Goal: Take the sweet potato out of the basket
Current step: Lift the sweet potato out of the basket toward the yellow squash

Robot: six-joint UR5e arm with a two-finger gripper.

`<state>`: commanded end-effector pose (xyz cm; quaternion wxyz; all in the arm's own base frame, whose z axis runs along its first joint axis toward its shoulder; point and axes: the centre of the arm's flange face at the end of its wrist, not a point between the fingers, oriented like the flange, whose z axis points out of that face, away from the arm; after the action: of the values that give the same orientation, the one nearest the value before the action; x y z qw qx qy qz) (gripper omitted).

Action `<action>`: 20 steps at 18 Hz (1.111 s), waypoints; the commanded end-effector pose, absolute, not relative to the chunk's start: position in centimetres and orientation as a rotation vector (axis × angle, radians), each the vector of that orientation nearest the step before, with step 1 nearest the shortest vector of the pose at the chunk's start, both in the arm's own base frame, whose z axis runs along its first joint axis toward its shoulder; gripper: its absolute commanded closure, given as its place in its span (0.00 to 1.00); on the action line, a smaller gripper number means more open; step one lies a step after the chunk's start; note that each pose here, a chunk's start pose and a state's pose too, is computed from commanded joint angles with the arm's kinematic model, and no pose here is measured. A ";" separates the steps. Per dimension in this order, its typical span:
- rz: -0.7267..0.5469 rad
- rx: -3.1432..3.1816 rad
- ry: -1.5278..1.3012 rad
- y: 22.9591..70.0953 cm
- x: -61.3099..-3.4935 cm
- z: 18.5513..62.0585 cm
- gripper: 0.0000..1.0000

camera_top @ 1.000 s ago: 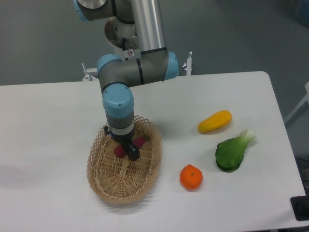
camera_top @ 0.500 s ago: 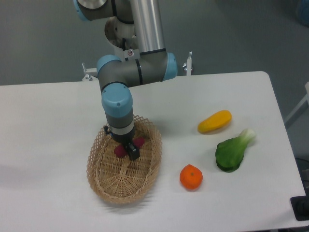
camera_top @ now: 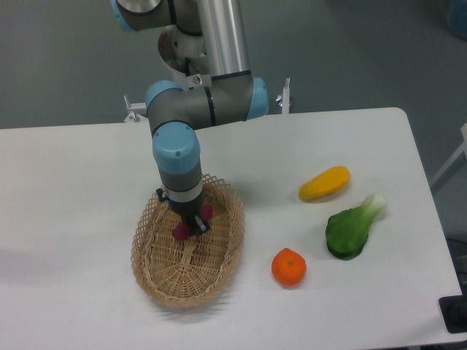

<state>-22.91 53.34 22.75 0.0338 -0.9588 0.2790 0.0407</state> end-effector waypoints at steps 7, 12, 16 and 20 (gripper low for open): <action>0.221 -2.925 0.767 54.2 -28.2 30.3 0.70; 0.184 -2.970 0.676 52.8 -34.7 35.9 0.70; 0.139 -2.968 0.650 49.9 -38.8 38.9 0.70; 0.152 -2.925 0.671 46.8 -41.6 40.4 0.70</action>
<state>-41.63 46.81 40.40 0.0681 -0.9712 0.2229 0.0505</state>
